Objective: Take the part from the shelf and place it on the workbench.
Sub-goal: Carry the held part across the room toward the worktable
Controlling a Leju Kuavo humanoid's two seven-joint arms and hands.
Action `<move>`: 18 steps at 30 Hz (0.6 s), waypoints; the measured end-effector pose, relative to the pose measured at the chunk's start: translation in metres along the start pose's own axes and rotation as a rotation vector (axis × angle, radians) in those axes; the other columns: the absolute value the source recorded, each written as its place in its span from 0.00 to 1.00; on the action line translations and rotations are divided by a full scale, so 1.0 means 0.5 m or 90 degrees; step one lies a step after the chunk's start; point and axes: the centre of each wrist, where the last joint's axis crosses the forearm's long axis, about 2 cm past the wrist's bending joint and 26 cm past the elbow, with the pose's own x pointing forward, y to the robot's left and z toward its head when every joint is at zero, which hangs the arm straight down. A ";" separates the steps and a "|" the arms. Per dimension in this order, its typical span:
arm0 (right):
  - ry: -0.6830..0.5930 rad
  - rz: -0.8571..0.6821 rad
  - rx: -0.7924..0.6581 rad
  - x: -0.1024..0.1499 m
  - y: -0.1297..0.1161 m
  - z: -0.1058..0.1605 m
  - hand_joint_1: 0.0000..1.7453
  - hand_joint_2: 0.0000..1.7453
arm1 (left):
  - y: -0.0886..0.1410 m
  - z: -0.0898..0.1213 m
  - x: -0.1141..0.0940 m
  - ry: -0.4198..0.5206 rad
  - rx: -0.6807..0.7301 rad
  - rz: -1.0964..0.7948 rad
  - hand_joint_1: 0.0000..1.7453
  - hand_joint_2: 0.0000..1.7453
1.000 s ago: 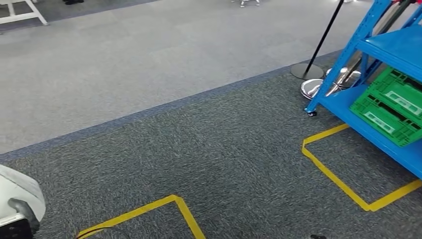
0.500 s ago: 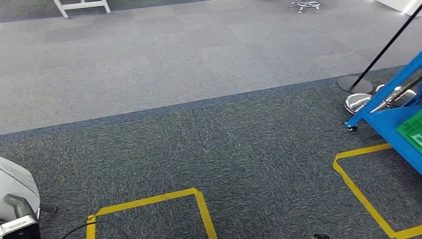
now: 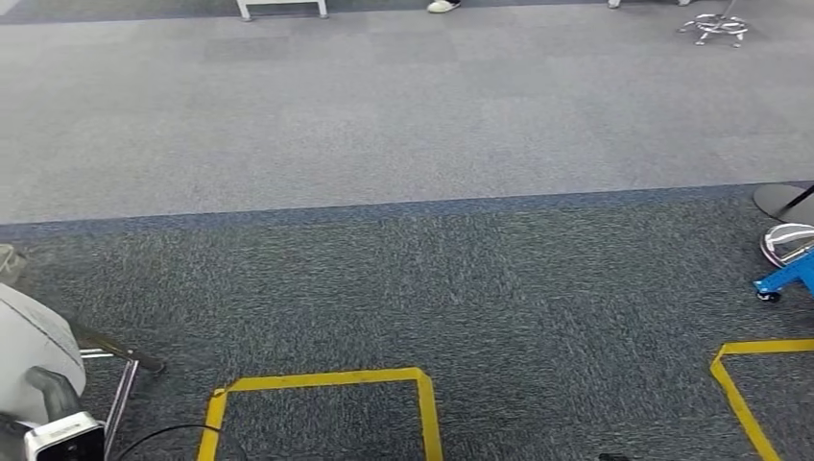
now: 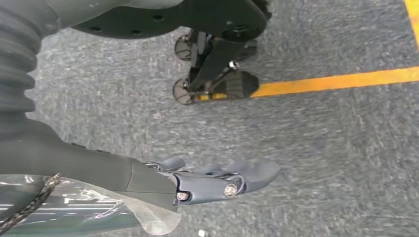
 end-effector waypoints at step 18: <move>-0.008 0.003 0.009 0.004 0.004 -0.002 0.00 1.00 | 0.003 -0.004 0.005 -0.006 0.011 -0.007 1.00 1.00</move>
